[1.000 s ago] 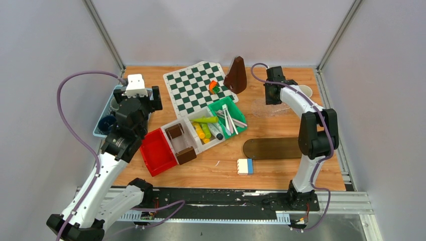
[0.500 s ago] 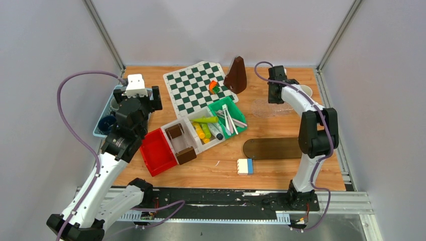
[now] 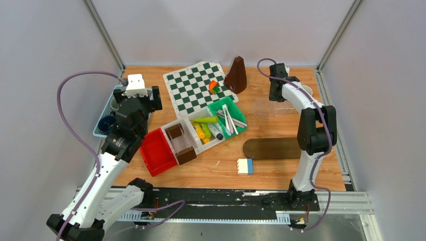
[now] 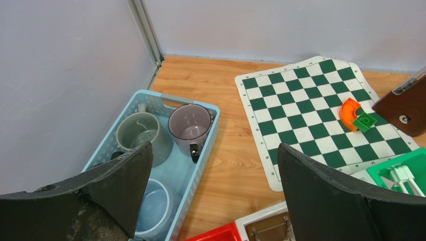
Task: Prepare toiletry sets of a toothbrush and toothpaste on the tray
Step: Place the toothpaste holder on the tray.
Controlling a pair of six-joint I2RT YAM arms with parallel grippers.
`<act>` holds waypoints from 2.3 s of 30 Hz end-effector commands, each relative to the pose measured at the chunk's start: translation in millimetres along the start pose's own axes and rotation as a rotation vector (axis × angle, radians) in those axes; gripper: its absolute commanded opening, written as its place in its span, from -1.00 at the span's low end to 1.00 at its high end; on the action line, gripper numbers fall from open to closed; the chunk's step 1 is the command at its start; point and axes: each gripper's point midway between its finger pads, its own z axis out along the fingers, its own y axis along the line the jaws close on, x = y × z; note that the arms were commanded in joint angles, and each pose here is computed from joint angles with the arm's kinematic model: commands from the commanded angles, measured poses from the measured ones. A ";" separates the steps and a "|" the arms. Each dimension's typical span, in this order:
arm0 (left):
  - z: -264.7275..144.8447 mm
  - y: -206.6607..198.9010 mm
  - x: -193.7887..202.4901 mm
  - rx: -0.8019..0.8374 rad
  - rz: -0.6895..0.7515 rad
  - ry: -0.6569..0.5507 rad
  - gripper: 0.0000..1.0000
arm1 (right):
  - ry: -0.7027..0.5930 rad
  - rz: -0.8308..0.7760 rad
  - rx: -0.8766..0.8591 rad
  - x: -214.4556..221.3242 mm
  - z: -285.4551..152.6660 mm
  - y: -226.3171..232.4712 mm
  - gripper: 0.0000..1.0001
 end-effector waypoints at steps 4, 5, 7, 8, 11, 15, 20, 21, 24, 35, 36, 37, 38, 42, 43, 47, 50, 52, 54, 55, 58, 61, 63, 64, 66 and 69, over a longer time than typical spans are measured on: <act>1.6 4.1 -9.5 -0.019 -0.015 -0.036 1.00 | -0.047 0.065 -0.010 -21.8 -15.5 2.0 -0.42; 1.6 4.0 -9.5 -0.019 -0.016 -0.035 1.00 | -0.050 0.068 -0.013 -23.5 -17.9 1.9 -0.35; 1.8 3.5 -9.0 -0.016 -0.015 -0.034 1.00 | -0.054 0.071 -0.024 -26.1 -23.2 4.1 -0.13; 1.9 3.3 -9.1 -0.016 -0.015 -0.034 1.00 | -0.056 0.072 -0.030 -27.2 -26.4 5.1 -0.05; 1.8 3.3 -9.5 -0.015 -0.015 -0.035 1.00 | -0.072 0.079 -0.053 -33.6 -39.2 7.6 0.14; 2.4 3.0 -8.8 -0.016 -0.015 -0.032 1.00 | -0.115 0.100 -0.106 -46.5 -65.4 9.6 0.35; 5.0 2.1 -5.5 -0.020 -0.008 -0.020 1.00 | -0.208 0.128 -0.194 -63.4 -114.9 8.5 0.67; 5.6 2.1 -4.6 -0.022 -0.006 -0.017 1.00 | -0.228 0.133 -0.215 -64.8 -125.2 8.1 0.70; 8.9 2.8 -0.3 -0.040 0.001 -0.001 1.00 | -0.306 0.165 -0.285 -70.9 -161.0 6.0 0.78; 40.5 10.4 31.0 -0.170 0.051 0.179 1.00 | -0.604 0.256 -0.484 -48.3 -260.0 -13.8 1.00; 41.3 12.3 31.6 -0.178 0.049 0.194 1.00 | -0.629 0.270 -0.501 -43.6 -267.0 -16.0 1.00; 45.5 15.2 34.8 -0.194 0.051 0.208 1.00 | -0.656 0.287 -0.514 -39.2 -273.3 -19.0 1.00; 47.0 16.5 33.6 -0.198 0.047 0.212 1.00 | -0.679 0.300 -0.525 -35.0 -279.2 -21.8 1.00; 58.6 27.0 38.3 -0.235 0.035 0.248 1.00 | -0.770 0.361 -0.562 -15.6 -303.1 -35.5 1.00; 64.1 31.0 41.0 -0.246 0.032 0.266 1.00 | -0.786 0.368 -0.570 -8.3 -303.6 -37.1 1.00; 84.6 46.0 50.9 -0.282 -0.012 0.329 0.93 | -0.866 0.367 -0.575 8.5 -320.2 -47.7 1.00; 105.8 56.8 67.0 -0.305 -0.045 0.402 0.86 | -0.885 0.347 -0.556 21.7 -319.7 -52.3 1.00; 118.2 60.4 75.4 -0.310 -0.059 0.448 0.81 | -0.896 0.351 -0.539 29.7 -316.0 -56.8 1.00; 130.9 64.0 85.5 -0.314 -0.074 0.492 0.77 | -0.899 0.355 -0.525 37.2 -311.0 -60.1 1.00; 134.7 61.8 84.1 -0.302 -0.090 0.503 0.74 | -0.901 0.355 -0.520 40.4 -309.2 -61.3 1.00; 148.9 80.4 106.8 -0.342 -0.119 0.577 0.70 | -0.907 0.355 -0.499 47.6 -303.9 -65.7 1.00; 159.0 86.9 117.3 -0.350 -0.152 0.608 0.61 | -0.897 0.357 -0.480 54.3 -294.7 -66.9 1.00; 164.4 91.4 127.2 -0.356 -0.175 0.638 0.56 | -0.886 0.357 -0.466 58.1 -287.1 -67.2 1.00; 168.1 94.4 133.6 -0.360 -0.185 0.659 0.50 | -0.882 0.356 -0.457 59.2 -284.1 -67.7 1.00; 172.1 97.3 144.3 -0.367 -0.198 0.695 0.44 | -0.881 0.356 -0.442 60.0 -281.6 -69.5 1.00; 178.7 98.2 161.4 -0.374 -0.198 0.742 0.29 | -0.890 0.352 -0.430 59.0 -282.7 -71.4 1.00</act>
